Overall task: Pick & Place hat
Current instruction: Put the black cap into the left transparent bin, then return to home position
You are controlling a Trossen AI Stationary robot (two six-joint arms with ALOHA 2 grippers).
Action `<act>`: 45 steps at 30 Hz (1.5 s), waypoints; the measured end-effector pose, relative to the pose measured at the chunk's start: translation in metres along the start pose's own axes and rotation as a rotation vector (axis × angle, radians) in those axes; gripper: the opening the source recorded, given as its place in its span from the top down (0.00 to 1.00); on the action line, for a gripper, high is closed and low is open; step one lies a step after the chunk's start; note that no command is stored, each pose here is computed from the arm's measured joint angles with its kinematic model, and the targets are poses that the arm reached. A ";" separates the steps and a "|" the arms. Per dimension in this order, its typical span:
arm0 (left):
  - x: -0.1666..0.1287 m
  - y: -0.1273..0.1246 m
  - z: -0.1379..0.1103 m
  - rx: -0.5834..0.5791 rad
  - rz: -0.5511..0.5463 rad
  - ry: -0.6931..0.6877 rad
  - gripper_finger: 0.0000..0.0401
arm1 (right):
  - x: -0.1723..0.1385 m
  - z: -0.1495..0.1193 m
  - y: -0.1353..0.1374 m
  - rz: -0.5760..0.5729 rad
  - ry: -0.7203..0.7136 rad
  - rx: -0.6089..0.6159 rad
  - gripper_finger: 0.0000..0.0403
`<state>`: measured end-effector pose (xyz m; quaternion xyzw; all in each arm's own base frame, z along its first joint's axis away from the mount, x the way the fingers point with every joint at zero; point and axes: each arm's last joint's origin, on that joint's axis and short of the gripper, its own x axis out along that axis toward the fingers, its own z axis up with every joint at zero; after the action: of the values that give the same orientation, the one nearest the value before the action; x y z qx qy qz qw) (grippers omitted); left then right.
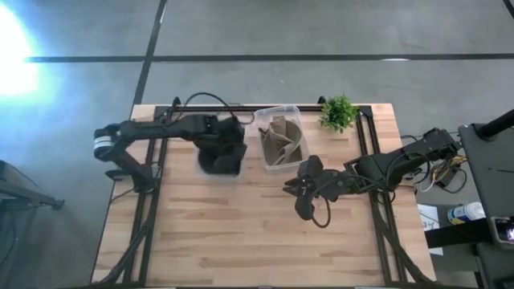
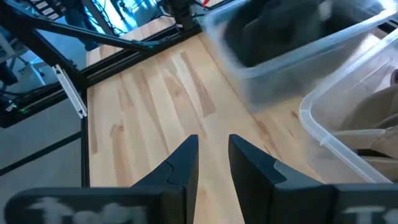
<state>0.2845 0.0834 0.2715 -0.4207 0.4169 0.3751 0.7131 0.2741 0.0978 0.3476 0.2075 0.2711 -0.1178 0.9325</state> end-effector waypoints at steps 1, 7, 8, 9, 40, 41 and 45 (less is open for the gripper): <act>0.005 0.000 -0.002 0.012 -0.002 0.053 0.98 | 0.000 0.000 0.000 -0.002 0.001 0.003 0.79; 0.008 -0.004 -0.004 0.039 -0.046 0.101 0.97 | 0.000 -0.001 -0.001 -0.007 0.006 0.002 0.77; 0.005 -0.004 -0.003 0.039 -0.047 0.074 0.96 | 0.000 -0.001 -0.001 -0.008 0.007 0.002 0.78; 0.001 -0.004 -0.002 0.038 -0.053 0.043 0.94 | 0.000 -0.001 -0.001 -0.009 0.009 0.000 0.78; -0.205 0.018 -0.090 0.629 -0.805 -0.439 0.57 | -0.051 -0.010 -0.078 -0.176 0.062 -0.042 0.81; -0.205 0.018 -0.094 0.697 -0.834 -0.444 0.57 | -0.055 -0.015 -0.086 -0.186 0.054 -0.017 0.81; -0.185 0.017 -0.106 0.798 -0.982 -0.388 0.57 | -0.068 -0.035 -0.110 -0.199 0.026 0.102 0.82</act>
<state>0.1711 -0.0410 0.4039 -0.1902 0.1478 -0.1078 0.9646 0.1649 0.0231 0.3228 0.2284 0.2959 -0.2208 0.9009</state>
